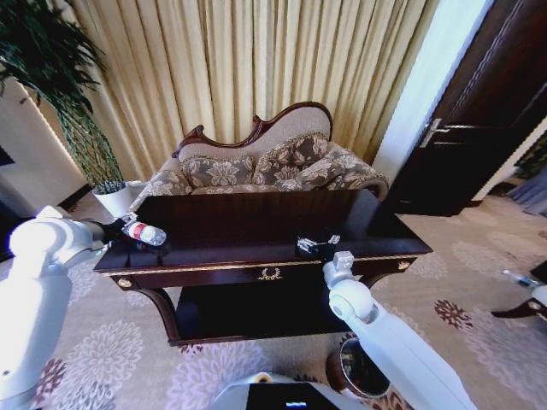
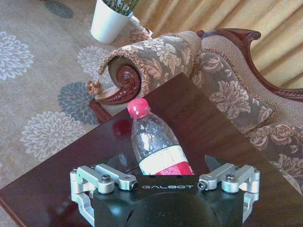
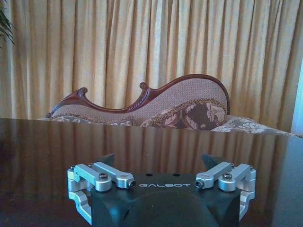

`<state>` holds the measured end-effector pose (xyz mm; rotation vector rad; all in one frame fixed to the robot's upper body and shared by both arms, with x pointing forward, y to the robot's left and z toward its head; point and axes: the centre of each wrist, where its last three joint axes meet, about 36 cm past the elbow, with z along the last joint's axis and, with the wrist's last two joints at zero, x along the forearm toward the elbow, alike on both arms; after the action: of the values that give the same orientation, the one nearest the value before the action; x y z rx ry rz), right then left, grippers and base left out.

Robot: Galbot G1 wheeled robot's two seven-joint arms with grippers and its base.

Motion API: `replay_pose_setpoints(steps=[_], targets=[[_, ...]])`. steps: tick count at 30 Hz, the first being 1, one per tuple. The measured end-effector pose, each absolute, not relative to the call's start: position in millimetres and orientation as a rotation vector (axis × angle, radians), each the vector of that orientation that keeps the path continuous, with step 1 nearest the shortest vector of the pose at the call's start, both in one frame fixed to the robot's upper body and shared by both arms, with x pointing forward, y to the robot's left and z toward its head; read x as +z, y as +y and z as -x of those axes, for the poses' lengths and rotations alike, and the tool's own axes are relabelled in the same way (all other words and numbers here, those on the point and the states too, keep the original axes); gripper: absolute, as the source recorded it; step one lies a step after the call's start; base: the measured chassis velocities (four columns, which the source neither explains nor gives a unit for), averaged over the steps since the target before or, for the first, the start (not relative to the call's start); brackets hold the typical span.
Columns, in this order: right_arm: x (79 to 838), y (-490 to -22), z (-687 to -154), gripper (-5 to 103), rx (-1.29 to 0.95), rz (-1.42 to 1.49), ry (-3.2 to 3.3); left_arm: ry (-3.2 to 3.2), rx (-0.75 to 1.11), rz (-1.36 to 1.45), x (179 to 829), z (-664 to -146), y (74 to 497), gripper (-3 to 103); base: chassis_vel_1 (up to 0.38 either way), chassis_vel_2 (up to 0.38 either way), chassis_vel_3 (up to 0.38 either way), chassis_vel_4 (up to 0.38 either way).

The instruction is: Move to the front of the table and place the trash on the table into the trash bin.

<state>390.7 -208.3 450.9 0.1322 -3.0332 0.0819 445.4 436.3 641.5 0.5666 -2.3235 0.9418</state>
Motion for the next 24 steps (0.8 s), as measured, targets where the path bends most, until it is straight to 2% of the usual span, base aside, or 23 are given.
replay_pose_setpoints(steps=[24], targets=[[453.7, -211.6, -394.9, 100, 0.084, -0.115, -3.049, -2.316, 0.989, -0.537, 637.0, -457.6, 446.0, 100, 0.000, 0.000, 0.000, 0.000]])
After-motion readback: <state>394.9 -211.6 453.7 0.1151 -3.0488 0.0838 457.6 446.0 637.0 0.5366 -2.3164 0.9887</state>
